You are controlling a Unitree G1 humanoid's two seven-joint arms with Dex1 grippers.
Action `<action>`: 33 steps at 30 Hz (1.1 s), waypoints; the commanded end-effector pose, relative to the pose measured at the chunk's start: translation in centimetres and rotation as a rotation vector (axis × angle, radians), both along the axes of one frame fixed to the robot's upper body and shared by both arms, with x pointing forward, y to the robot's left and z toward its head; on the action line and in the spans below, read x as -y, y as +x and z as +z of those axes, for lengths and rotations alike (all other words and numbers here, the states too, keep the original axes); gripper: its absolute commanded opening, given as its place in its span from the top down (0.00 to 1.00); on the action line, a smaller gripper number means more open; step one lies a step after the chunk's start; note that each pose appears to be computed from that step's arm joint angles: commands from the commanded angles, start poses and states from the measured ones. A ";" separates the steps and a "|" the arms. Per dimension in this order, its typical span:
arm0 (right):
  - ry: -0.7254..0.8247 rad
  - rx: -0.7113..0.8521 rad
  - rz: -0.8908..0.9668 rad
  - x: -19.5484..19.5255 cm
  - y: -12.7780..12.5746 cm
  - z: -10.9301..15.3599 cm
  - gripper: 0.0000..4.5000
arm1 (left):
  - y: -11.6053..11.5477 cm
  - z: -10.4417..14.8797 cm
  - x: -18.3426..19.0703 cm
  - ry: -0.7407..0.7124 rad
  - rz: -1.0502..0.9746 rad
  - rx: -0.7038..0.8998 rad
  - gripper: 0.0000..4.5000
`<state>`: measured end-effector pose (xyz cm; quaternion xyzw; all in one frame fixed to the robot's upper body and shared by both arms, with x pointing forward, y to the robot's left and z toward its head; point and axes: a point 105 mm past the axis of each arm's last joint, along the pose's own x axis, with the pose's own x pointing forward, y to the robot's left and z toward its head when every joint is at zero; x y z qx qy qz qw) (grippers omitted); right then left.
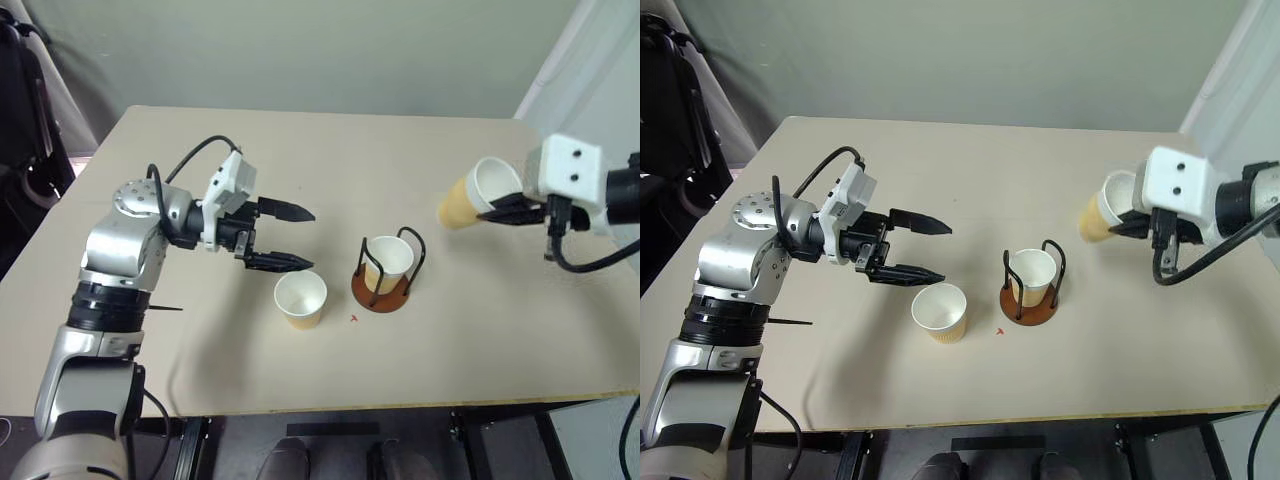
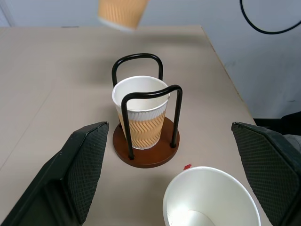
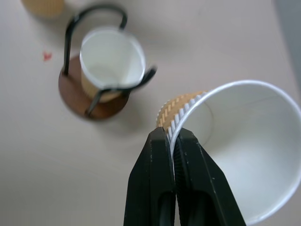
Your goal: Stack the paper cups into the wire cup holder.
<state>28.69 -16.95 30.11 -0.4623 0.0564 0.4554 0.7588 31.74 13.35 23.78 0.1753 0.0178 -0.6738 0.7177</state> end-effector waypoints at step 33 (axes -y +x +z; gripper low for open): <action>-0.125 -0.063 0.250 -5.9 -1.5 -4.4 0.98 | -0.2 1.1 0.1 0.004 0.015 0.062 0.00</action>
